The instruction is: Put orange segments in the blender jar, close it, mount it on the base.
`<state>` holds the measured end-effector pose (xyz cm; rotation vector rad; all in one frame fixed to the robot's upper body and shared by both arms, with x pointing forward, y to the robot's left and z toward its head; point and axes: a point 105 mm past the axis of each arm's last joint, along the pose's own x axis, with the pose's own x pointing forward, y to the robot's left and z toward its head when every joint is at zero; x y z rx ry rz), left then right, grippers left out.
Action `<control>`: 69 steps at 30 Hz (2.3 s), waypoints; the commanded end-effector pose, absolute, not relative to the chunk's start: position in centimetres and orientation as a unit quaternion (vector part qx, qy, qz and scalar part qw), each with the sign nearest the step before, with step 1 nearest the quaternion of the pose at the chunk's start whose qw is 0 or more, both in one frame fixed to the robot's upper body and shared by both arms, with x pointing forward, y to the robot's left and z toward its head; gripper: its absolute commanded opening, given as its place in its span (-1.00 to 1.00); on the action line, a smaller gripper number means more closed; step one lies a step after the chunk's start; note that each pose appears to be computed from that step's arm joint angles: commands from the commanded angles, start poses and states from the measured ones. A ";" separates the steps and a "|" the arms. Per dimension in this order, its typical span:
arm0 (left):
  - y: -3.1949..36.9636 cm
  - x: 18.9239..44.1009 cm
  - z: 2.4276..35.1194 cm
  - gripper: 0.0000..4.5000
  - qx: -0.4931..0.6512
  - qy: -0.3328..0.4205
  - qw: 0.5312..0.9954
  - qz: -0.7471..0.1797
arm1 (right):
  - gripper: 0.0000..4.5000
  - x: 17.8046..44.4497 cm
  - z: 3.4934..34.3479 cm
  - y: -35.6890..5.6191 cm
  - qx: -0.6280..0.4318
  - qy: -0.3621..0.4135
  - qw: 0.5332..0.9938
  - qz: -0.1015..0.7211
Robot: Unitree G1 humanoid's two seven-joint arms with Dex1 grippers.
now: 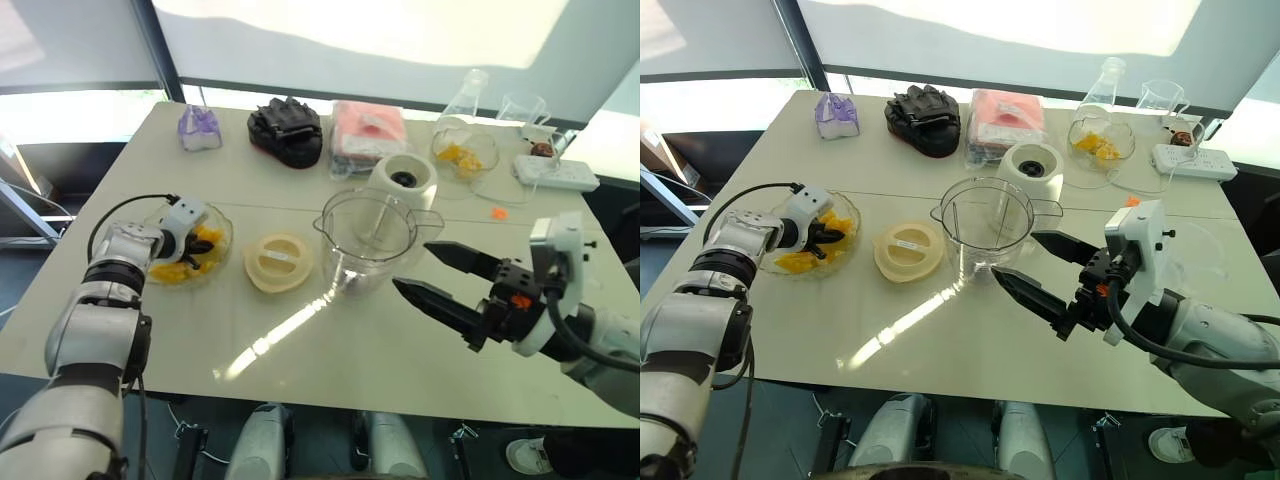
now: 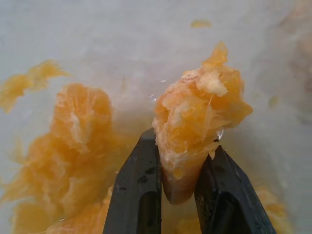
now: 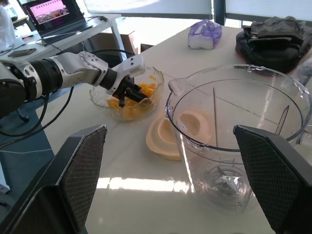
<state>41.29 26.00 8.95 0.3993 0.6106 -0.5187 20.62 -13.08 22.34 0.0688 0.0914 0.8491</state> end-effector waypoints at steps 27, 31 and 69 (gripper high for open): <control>5.2 37.6 30.4 -0.65 0.176 -0.015 0.705 -0.687 | 0.96 20.9 19.2 -17.3 0.034 0.062 0.939 0.336; 1.7 37.0 28.6 -0.65 0.193 0.017 0.676 -0.711 | 0.96 20.8 19.1 -17.4 0.047 0.047 0.948 0.310; 8.4 30.6 27.3 0.85 0.033 -0.048 0.755 -0.653 | 0.96 23.8 14.3 -23.8 -0.066 0.029 0.995 0.063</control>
